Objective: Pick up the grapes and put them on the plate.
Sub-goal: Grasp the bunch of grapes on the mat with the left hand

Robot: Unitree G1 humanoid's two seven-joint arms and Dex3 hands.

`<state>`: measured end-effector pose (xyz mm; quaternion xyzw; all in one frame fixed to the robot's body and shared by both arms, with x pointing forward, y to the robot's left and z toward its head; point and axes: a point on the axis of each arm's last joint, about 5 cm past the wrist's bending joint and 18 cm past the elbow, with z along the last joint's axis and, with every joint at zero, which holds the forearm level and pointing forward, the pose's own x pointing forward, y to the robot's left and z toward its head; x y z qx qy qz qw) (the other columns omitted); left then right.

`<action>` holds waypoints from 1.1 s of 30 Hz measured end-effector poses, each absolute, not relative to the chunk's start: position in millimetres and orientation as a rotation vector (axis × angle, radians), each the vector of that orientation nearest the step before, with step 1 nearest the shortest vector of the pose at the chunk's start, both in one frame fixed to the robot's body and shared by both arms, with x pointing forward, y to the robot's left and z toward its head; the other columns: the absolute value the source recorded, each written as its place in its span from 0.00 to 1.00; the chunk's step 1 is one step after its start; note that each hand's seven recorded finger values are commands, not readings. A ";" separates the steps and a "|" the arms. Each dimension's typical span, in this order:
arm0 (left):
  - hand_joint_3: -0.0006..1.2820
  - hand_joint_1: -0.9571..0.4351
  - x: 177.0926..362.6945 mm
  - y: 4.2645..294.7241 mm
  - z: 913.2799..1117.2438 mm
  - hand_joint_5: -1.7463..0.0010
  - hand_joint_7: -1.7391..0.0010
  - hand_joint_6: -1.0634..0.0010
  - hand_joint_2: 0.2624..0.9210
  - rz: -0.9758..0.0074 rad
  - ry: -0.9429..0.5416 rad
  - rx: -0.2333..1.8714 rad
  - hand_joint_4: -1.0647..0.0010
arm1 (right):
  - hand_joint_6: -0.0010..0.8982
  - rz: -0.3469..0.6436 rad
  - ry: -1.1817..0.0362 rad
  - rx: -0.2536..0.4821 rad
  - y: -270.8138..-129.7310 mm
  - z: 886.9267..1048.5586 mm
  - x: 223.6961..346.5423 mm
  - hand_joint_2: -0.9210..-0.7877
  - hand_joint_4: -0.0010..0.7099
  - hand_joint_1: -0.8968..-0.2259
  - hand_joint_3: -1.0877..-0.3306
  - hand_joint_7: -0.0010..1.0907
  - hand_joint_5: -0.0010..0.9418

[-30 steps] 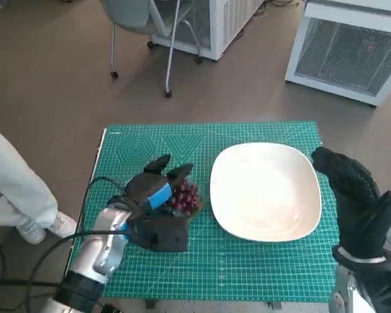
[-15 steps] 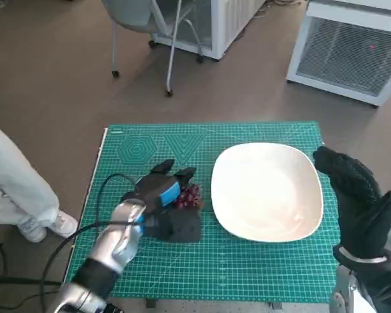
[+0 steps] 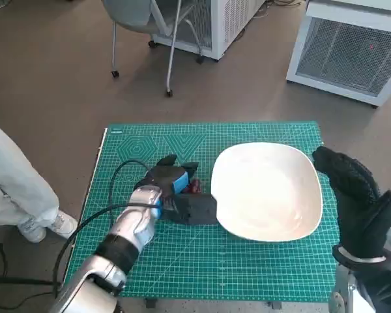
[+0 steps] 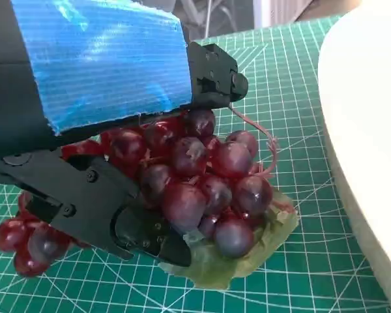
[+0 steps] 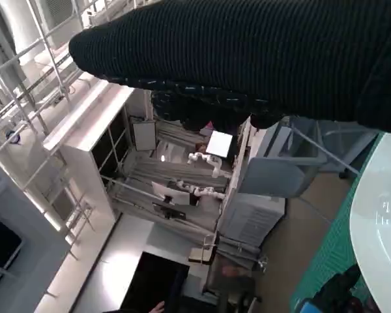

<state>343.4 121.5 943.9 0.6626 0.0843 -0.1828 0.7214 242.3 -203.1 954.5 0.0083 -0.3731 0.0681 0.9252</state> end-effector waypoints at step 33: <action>0.38 0.69 339.0 121.7 929.7 0.04 0.32 0.51 0.82 -0.328 0.024 1.514 0.65 | 0.21 0.140 -0.766 0.015 -204.8 954.3 241.7 0.00 0.79 0.61 0.72 0.62 0.00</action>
